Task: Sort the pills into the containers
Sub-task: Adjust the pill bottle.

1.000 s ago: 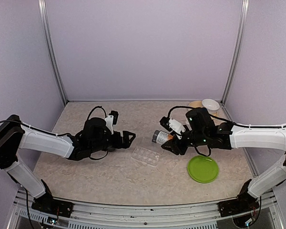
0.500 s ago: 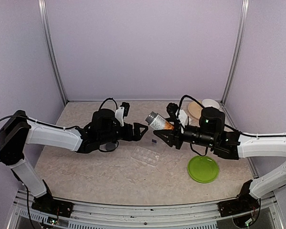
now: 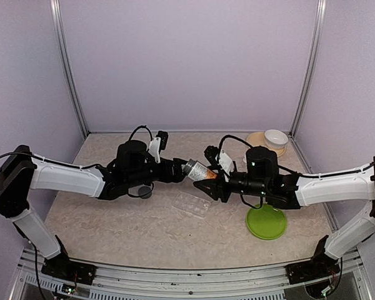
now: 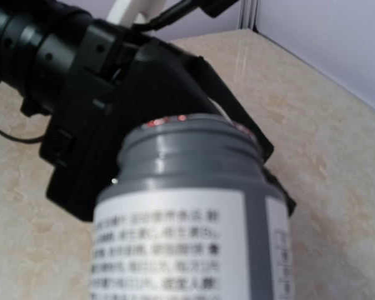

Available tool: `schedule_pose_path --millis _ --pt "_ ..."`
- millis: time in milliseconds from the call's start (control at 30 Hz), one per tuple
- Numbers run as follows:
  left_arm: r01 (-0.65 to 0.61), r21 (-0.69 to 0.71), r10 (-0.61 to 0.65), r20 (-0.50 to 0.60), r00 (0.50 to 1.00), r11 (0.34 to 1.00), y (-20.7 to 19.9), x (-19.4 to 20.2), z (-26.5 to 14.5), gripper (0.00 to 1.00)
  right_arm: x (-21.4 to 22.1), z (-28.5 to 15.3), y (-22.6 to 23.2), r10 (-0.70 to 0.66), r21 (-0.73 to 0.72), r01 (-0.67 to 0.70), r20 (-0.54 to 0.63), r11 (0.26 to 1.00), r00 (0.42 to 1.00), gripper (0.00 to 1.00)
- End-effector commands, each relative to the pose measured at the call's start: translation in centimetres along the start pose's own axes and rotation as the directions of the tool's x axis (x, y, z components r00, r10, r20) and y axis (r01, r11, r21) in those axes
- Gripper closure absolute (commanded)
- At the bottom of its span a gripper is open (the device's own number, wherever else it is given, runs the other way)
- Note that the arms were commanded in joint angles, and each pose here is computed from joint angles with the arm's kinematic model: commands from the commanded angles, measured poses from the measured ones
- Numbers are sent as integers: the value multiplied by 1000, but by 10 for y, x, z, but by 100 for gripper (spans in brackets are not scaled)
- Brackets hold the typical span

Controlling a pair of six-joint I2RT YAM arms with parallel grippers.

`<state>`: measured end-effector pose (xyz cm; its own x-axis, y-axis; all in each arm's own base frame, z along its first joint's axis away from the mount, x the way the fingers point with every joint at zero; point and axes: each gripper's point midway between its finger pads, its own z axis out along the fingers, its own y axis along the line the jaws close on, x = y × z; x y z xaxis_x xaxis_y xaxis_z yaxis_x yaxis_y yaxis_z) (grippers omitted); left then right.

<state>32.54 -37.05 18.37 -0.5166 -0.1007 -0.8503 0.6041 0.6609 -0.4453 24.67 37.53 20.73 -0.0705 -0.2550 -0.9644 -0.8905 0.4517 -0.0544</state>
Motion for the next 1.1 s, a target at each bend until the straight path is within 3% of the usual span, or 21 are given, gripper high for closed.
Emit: schedule_pose_path --millis 0,133,300,667,933,1067 --pt "-28 120 19 78 997 992 -37 -22 -15 1 -40 -14 1 -36 20 34 109 999 993 100" --pt "-6 116 -3 77 997 993 -30 -22 -17 1 -70 -42 -4 -56 71 41 221 997 974 100" --pt "-14 139 5 64 998 990 -35 -17 -13 1 -88 -52 -12 -42 112 13 265 994 963 100" --pt "-57 190 38 100 994 980 -52 -30 -19 1 -31 9 -2 38 42 -41 76 998 996 100" --pt "-56 148 40 109 993 987 -43 -28 -22 1 -48 -9 -8 7 88 -17 117 996 993 100" --pt "-36 48 31 103 994 998 -24 -27 -22 1 -56 -26 -18 -19 139 3 115 990 993 100"
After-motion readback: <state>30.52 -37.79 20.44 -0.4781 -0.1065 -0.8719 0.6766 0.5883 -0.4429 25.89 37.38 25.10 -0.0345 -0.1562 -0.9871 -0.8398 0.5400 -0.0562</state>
